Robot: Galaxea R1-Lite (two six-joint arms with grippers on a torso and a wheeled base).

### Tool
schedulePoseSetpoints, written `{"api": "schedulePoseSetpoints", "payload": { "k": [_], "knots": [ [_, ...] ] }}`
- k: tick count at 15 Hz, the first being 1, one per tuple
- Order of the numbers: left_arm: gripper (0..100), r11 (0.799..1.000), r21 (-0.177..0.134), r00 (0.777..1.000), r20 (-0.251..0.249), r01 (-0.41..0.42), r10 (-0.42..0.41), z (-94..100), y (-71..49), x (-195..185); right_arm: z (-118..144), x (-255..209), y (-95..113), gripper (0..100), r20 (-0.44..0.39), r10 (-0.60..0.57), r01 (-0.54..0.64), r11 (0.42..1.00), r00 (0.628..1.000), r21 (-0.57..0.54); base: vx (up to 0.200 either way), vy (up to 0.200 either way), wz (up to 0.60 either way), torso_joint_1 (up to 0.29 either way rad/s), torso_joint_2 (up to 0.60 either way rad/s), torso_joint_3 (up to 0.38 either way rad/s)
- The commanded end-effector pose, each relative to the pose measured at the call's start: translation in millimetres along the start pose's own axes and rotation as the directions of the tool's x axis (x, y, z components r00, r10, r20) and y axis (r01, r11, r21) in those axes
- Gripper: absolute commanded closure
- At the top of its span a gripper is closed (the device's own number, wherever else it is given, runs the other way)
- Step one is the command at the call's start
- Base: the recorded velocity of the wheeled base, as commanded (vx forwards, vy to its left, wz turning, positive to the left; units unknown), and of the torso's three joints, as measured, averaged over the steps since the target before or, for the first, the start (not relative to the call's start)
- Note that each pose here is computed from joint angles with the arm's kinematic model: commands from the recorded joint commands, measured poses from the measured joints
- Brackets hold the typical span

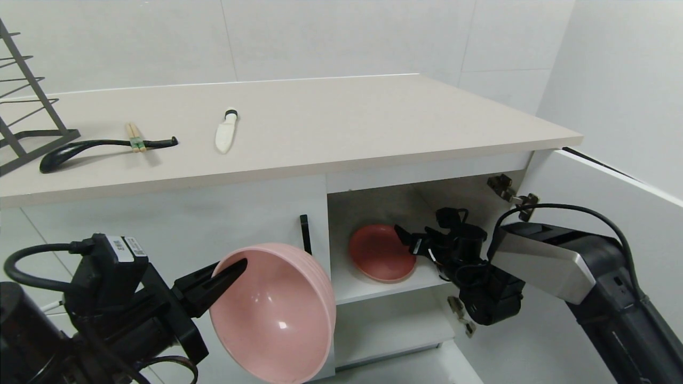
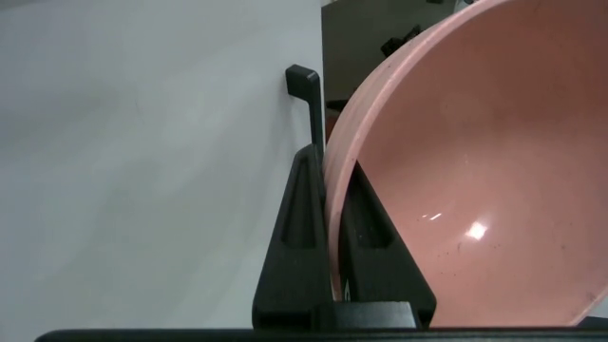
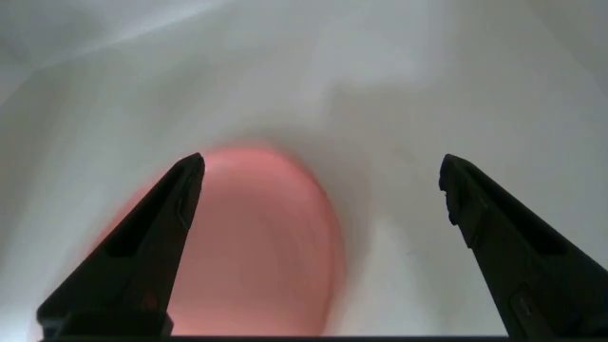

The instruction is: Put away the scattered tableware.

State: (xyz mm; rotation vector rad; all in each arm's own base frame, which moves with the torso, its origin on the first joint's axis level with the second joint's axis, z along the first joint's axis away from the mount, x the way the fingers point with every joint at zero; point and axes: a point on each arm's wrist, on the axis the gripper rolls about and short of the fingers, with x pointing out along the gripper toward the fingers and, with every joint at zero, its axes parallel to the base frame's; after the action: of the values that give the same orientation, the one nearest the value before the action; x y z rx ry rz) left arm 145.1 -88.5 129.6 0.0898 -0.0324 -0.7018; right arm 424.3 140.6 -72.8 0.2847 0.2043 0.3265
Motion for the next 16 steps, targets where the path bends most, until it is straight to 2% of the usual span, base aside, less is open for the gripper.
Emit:
{"api": "schedulePoseSetpoints", "payload": {
  "k": [1, 2, 3, 5, 6, 7, 9, 13, 15, 16],
  "knots": [
    [100, 1.000, 0.000, 1.000, -0.001, 0.000, 0.000, -0.1, -0.1, 0, 31, -24, 8, 0, 0.072, 0.019, -0.011, 0.994, 0.997, -0.111, 0.000, 0.000, 0.00, 0.000, 0.00, 0.000],
    [100, 1.000, 0.000, 1.000, -0.001, 0.000, 0.000, -0.1, -0.1, 0, 35, -35, 11, 0, 0.066, 0.019, -0.008, 0.986, 0.998, -0.166, 0.000, 0.000, 0.00, 0.000, 0.00, 0.000],
    [100, 1.000, -0.001, 1.000, -0.005, 0.002, -0.002, -0.7, -0.3, 0, 38, -61, 11, 0, -0.001, -0.008, 0.007, 0.968, 1.000, -0.249, 0.000, 0.000, 0.00, 0.000, 0.00, 0.000],
    [100, 1.000, -0.002, 1.000, -0.007, 0.013, -0.013, -0.8, -2.2, 1, 35, -97, 14, 0, -0.101, -0.038, 0.003, 0.946, 0.994, -0.323, 0.000, 0.000, 0.00, 0.000, 0.00, 0.000],
    [100, 1.000, -0.001, 1.000, -0.006, 0.015, -0.015, -0.6, -2.4, 0, 38, -119, 21, 0, -0.144, -0.036, -0.016, 0.940, 0.989, -0.341, 0.000, 0.000, 0.00, 0.000, 0.00, 0.000],
    [100, 1.000, -0.001, 1.000, -0.006, 0.013, -0.013, -0.6, -2.2, 0, 51, -145, 43, 0, -0.156, 0.013, -0.068, 0.933, 0.988, -0.353, 0.000, 0.000, 0.00, 0.000, 0.00, 0.000],
    [100, 1.000, -0.002, 1.000, -0.009, 0.015, -0.015, -1.0, -2.4, 1, 77, -172, 67, 0, -0.103, 0.085, -0.117, 0.923, 0.991, -0.365, 0.000, 0.000, 0.00, 0.000, 0.00, 0.000],
    [100, 0.999, -0.002, 0.999, -0.009, 0.033, -0.033, -1.6, -5.2, 2, 105, -229, 73, 0, -0.049, 0.097, -0.109, 0.919, 0.994, -0.378, 0.000, 0.000, 0.00, 0.000, 0.00, 0.000],
    [100, 0.995, -0.005, 0.995, -0.019, 0.100, -0.100, -3.4, -16.6, 10, 108, -245, 79, 0, -0.047, 0.128, -0.136, 0.914, 0.991, -0.381, 0.000, 0.000, 0.00, 0.000, 0.00, 0.000],
    [100, 0.992, 0.010, 0.992, -0.017, 0.123, -0.123, -2.5, -20.9, 15, 107, -249, 79, 0, -0.055, 0.129, -0.140, 0.914, 0.990, -0.381, 0.000, 0.000, 0.00, 0.000, 0.00, 0.000]
  ]
}}
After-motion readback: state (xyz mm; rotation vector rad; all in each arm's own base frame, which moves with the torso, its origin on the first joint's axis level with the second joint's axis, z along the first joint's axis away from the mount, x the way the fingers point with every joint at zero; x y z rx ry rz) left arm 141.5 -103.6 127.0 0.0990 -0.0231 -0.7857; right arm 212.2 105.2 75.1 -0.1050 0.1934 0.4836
